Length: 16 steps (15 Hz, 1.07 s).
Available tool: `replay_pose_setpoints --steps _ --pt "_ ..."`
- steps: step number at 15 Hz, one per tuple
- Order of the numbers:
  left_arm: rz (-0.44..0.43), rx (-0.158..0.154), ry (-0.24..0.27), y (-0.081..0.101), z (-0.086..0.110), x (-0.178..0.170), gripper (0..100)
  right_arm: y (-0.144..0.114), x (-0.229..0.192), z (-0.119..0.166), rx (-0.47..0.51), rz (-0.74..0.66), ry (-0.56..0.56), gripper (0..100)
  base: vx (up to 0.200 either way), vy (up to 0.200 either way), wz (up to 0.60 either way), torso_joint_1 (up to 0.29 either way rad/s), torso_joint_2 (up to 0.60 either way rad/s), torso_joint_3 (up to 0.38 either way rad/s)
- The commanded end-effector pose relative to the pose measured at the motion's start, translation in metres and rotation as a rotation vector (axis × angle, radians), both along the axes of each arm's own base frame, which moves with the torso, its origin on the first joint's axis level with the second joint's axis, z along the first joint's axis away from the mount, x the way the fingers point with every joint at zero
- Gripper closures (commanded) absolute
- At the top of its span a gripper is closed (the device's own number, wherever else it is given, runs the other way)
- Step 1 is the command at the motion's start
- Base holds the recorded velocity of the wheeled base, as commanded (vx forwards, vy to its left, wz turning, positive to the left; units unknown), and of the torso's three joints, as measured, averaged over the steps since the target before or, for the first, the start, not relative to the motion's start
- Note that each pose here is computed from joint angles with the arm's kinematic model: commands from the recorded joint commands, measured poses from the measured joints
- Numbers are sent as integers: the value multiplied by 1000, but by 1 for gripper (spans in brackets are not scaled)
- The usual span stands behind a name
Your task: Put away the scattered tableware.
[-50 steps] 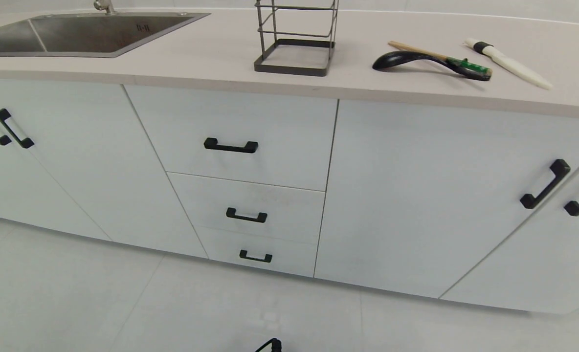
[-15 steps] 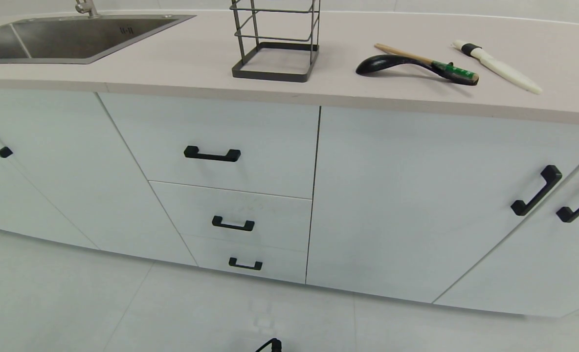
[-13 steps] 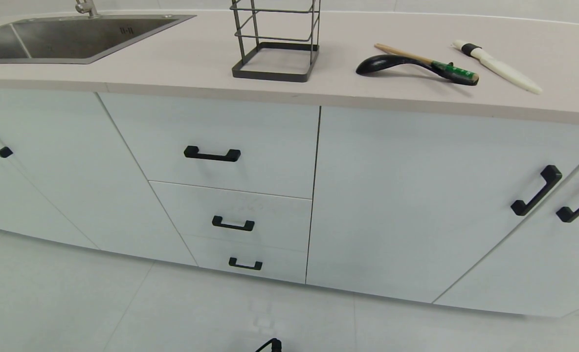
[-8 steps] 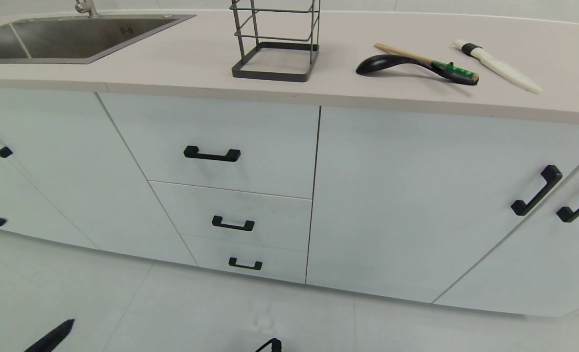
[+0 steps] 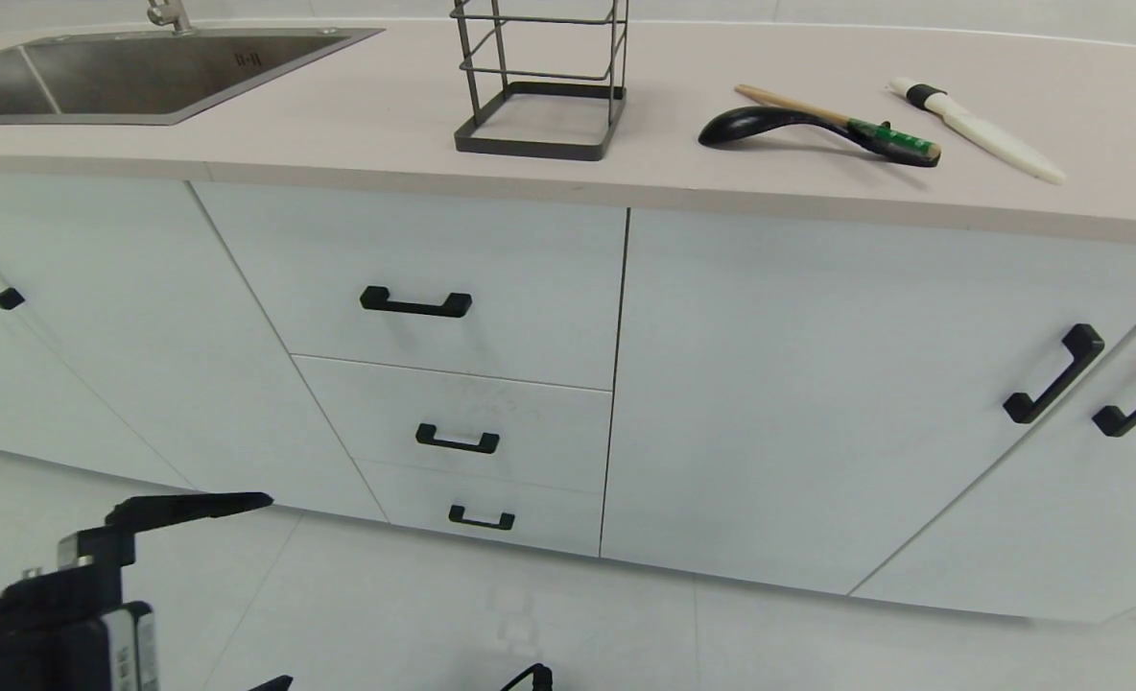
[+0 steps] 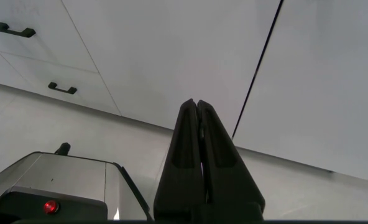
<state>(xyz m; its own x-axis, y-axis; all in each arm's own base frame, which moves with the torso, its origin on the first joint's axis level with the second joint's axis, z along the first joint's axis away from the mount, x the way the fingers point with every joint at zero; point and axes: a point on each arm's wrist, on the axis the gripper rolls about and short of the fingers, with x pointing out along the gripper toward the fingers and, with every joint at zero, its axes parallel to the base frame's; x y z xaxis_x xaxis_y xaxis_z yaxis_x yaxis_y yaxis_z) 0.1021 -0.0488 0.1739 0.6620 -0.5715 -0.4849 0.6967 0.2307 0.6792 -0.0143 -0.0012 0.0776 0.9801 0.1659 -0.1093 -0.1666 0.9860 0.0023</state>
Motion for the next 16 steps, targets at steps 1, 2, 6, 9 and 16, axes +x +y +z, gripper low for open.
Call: replay_pose_setpoints --steps 1,2,6,9,16 --pt "-69 87 110 -28 -25 44 0 0 0 0 0 1 1 100 0 0 0 0 0 0" --pt "-100 103 98 -35 -34 51 0 0 0 0 0 1 1 100 0 0 0 0 0 0" --pt "-121 96 71 -45 -62 74 0 0 0 0 0 1 1 100 0 0 0 0 0 0" --pt "-112 113 53 -57 -63 108 0 0 0 0 0 1 1 100 0 0 0 0 0 0" --pt "-87 271 16 -39 -91 176 0 0 0 0 0 1 1 100 0 0 0 0 0 0"
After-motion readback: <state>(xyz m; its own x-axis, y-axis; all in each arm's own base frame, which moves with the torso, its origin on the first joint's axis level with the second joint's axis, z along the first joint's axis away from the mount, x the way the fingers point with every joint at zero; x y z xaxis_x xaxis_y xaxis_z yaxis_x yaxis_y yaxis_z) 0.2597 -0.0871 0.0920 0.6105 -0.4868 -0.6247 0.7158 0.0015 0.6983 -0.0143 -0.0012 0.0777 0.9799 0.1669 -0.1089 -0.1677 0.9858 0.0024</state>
